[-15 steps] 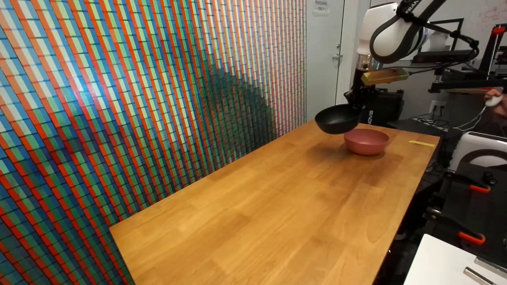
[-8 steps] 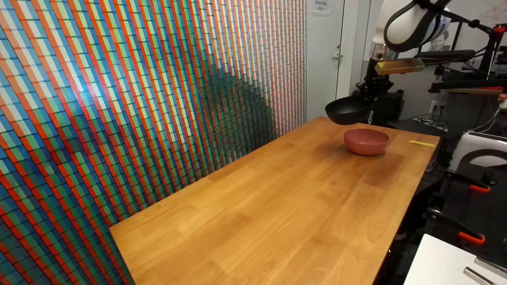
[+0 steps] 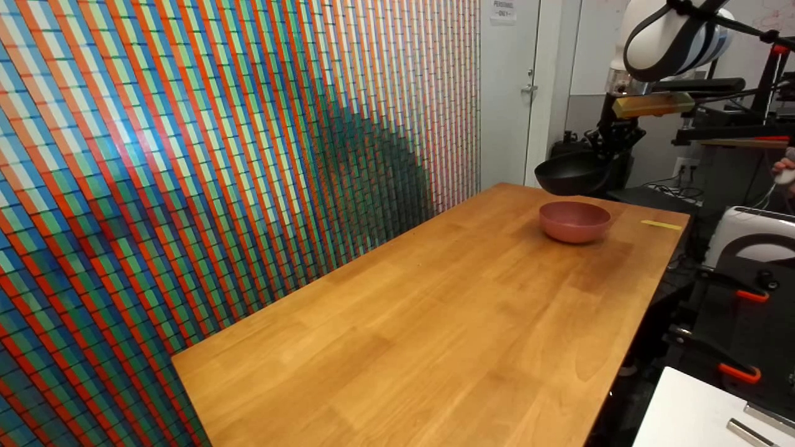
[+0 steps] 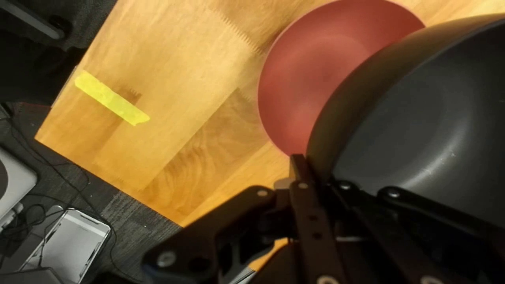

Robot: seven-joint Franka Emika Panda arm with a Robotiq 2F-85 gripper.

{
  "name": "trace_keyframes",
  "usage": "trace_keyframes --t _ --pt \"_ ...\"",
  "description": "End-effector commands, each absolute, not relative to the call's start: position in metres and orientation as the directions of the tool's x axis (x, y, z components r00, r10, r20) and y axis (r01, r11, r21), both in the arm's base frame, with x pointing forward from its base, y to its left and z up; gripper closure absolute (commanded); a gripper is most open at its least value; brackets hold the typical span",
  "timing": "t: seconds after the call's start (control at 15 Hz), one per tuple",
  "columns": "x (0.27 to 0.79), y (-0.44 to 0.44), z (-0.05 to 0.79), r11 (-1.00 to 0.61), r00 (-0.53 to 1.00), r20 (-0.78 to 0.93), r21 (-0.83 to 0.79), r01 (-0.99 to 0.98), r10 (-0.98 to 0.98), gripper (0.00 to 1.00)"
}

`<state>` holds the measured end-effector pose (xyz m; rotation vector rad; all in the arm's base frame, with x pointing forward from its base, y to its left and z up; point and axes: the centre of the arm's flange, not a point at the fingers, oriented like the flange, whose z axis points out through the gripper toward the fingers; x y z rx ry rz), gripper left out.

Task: Put the black bowl in the pink bowl

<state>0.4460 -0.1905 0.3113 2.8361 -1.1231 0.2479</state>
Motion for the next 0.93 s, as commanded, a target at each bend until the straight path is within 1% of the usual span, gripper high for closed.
trace_keyframes --t 0.0,0.07,0.13,0.2,0.27,0.33,0.4,0.47,0.6,0.67,0.73,0.8,0.87 --pt "0.442 -0.193 0.309 -0.734 0.724 0.176 0.009 -0.679 -0.667 0.93" --pt "0.442 -0.192 0.307 -0.734 0.725 0.17 0.01 -0.679 -0.668 0.85" --pt "0.442 -0.191 0.305 -0.735 0.726 0.168 0.014 -0.678 -0.667 0.68" --pt "0.443 -0.191 0.304 -0.734 0.727 0.163 0.017 -0.678 -0.667 0.66" --pt "0.444 -0.192 0.304 -0.731 0.723 0.163 0.015 -0.682 -0.672 0.59" --pt "0.444 -0.193 0.304 -0.728 0.72 0.164 0.015 -0.685 -0.674 0.5" --pt "0.445 -0.194 0.304 -0.725 0.717 0.163 0.015 -0.688 -0.677 0.43" --pt "0.446 -0.195 0.304 -0.724 0.716 0.164 0.015 -0.69 -0.679 0.34" --pt "0.447 -0.194 0.304 -0.723 0.715 0.165 0.015 -0.69 -0.679 0.21" --pt "0.448 -0.193 0.305 -0.725 0.717 0.166 0.014 -0.688 -0.677 0.12" --pt "0.45 -0.191 0.308 -0.73 0.721 0.167 0.012 -0.683 -0.672 0.06" --pt "0.452 -0.185 0.313 -0.745 0.736 0.175 0.019 -0.667 -0.654 0.0" --pt "0.456 -0.177 0.318 -0.762 0.752 0.185 0.022 -0.647 -0.633 0.0"
